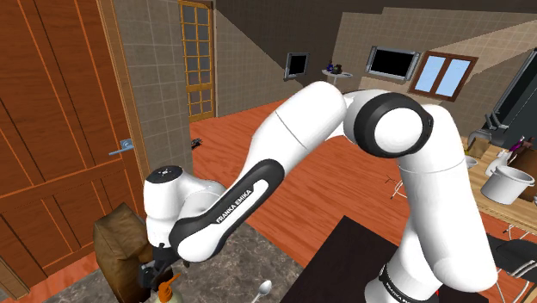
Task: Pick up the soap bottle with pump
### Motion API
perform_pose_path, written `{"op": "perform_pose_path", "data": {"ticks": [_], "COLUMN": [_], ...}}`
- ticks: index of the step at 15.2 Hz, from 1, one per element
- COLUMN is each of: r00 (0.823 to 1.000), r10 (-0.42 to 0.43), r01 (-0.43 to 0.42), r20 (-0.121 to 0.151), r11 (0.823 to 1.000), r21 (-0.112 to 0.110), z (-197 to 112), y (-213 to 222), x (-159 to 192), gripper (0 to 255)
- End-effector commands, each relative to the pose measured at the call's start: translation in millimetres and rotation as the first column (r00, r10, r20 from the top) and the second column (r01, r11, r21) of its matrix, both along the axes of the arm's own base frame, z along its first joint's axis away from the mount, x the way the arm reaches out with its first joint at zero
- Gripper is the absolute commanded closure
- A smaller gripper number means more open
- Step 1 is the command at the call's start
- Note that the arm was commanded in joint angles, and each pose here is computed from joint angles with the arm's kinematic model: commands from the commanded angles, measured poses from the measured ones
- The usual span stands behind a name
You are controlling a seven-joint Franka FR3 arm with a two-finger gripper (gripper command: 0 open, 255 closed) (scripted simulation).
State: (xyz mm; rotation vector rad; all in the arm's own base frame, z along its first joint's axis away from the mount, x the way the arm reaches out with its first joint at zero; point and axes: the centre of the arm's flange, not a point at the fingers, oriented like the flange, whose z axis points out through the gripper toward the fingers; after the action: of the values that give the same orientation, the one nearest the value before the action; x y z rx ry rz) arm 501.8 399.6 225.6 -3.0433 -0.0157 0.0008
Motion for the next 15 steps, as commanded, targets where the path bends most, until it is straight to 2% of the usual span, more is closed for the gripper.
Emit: {"op": "perform_pose_path", "data": {"ticks": [1, 8, 9, 15], "r00": [1.000, 1.000, 1.000, 1.000], "r10": [0.000, 0.000, 0.000, 0.000], "r01": [0.000, 0.000, 0.000, 0.000], "r20": [0.002, 0.002, 0.002, 0.002], "r11": [1.000, 1.000, 1.000, 1.000], "r21": [0.000, 0.000, 0.000, 0.000], "z": [-12, -41, -41, -41], "y": [5, 5, 5, 6], "x": [3, 3, 3, 3], "gripper": [0, 0, 255, 255]}}
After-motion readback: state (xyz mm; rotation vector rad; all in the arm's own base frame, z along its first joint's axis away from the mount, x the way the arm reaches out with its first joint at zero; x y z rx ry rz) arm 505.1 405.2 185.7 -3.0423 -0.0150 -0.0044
